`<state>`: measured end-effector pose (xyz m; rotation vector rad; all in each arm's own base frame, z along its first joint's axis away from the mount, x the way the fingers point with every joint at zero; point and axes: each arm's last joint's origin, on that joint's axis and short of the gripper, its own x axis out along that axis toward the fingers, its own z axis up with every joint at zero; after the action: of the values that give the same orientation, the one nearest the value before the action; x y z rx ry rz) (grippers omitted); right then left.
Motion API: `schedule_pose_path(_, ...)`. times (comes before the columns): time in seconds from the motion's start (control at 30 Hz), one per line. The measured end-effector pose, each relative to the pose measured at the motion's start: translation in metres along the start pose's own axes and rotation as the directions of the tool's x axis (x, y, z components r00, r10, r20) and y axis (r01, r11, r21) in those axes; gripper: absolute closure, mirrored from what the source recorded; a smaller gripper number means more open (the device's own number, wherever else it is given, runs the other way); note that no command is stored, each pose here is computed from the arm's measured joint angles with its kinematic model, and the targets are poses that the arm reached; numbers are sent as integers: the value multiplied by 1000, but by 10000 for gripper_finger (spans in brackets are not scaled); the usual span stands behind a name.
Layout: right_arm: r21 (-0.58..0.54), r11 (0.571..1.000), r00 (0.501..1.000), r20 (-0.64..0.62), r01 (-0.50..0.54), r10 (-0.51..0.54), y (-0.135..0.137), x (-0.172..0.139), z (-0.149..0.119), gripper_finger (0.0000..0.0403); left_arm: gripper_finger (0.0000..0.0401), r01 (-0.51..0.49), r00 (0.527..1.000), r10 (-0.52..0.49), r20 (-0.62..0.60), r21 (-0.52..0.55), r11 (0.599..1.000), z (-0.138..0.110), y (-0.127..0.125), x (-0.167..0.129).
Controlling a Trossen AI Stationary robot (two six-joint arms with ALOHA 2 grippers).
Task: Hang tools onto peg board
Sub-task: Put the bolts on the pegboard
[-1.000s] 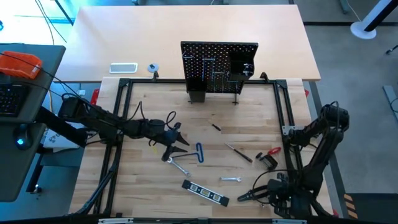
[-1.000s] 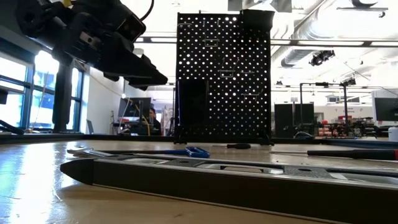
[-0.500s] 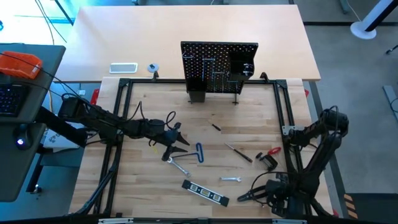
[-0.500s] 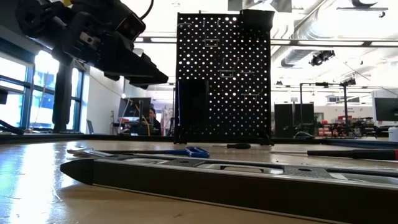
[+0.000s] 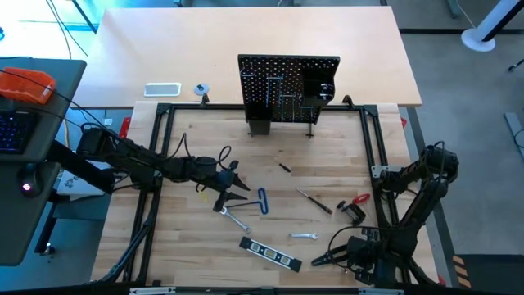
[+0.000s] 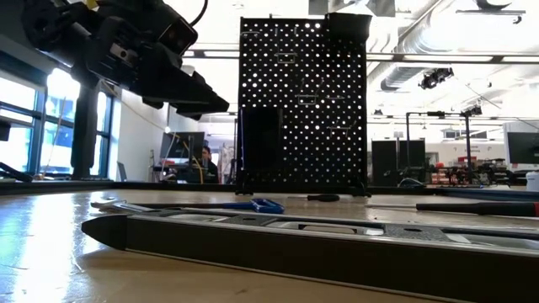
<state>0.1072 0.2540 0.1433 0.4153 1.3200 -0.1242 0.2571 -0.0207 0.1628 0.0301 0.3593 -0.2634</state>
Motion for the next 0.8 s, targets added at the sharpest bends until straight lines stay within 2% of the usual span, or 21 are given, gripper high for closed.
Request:
schedule_pose_path(0.27,-24,996,996,-18,83,-84,6,-15,2,352,254,0,1000,0,18,11,1000,2,0,0)
schedule_pose_path(0.43,-33,991,992,24,127,-127,12,-28,12,352,254,-2,999,1,50,18,1000,5,0,0)
schedule_pose_path(0.63,-101,969,963,173,225,-206,18,-47,44,352,254,-6,994,3,112,21,1000,11,0,-1)
schedule_pose_path(0.8,-201,915,894,361,351,-264,20,-62,85,352,254,-1,976,2,218,-4,1000,21,1,-2)
